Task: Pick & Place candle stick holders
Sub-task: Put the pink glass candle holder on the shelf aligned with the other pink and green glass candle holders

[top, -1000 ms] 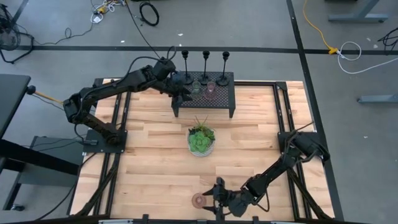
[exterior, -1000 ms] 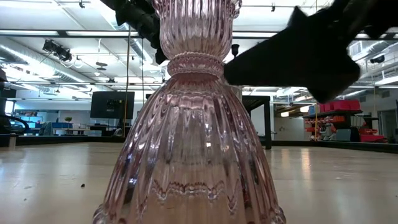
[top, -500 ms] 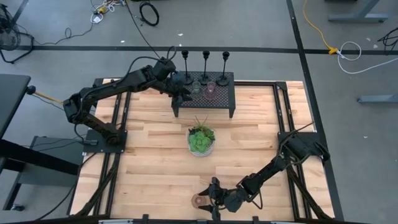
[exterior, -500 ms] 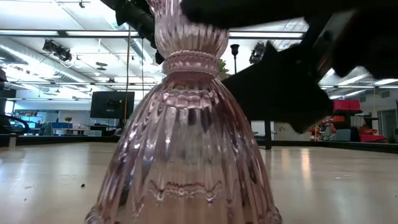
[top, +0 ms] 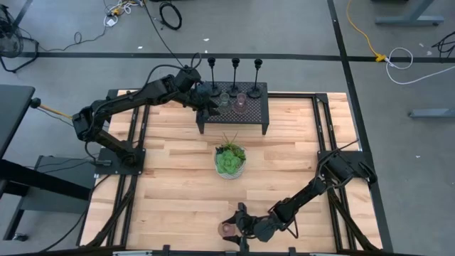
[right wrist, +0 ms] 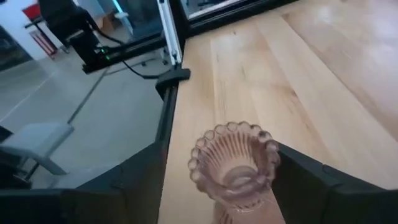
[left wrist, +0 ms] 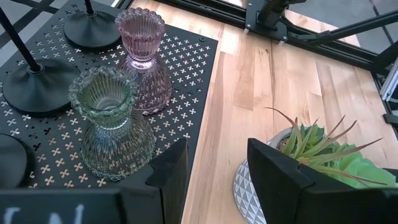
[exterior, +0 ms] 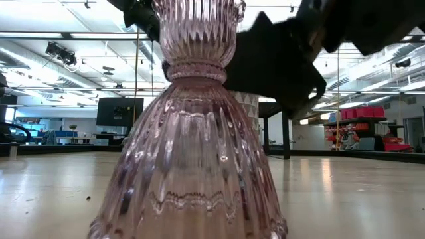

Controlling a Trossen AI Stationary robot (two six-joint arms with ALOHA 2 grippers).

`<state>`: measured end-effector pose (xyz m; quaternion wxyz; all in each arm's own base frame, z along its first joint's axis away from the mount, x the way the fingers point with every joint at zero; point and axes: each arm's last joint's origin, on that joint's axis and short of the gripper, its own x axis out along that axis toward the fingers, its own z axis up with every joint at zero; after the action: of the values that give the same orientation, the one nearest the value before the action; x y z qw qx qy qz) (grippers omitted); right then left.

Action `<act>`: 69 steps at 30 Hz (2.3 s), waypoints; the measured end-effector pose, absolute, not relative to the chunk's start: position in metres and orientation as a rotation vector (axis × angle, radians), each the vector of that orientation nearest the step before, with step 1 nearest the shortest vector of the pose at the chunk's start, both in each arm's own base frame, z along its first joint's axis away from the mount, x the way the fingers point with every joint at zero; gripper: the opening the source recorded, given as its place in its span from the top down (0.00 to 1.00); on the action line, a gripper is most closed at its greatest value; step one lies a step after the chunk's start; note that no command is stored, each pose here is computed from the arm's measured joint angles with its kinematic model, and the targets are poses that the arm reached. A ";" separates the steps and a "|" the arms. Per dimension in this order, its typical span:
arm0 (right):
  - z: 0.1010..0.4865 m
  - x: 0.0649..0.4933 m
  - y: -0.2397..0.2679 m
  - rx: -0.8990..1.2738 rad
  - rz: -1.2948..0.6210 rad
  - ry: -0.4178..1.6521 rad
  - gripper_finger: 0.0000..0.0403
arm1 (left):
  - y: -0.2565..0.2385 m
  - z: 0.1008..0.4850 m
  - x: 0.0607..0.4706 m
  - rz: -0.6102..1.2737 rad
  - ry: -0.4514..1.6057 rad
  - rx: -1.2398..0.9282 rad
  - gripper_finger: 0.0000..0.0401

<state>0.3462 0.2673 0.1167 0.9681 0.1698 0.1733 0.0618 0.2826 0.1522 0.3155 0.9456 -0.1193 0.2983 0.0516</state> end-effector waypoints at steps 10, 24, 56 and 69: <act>0.117 0.350 0.267 0.320 0.114 0.406 0.62 | 0.152 0.316 0.283 0.104 0.608 -0.244 0.58; 0.121 0.349 0.265 0.301 0.090 0.421 0.70 | 0.152 0.316 0.283 0.103 0.608 -0.244 0.58; 0.323 0.267 0.157 0.027 -0.301 0.346 0.70 | 0.151 0.313 0.281 0.102 0.635 -0.257 0.58; 0.321 0.280 0.093 -0.087 -0.534 0.441 0.70 | 0.148 0.313 0.283 0.101 0.637 -0.258 0.58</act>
<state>0.2803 0.0929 0.3211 0.9397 -0.0426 0.2162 -0.2617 0.2826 0.1484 0.3133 0.9403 -0.1262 0.3121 0.0495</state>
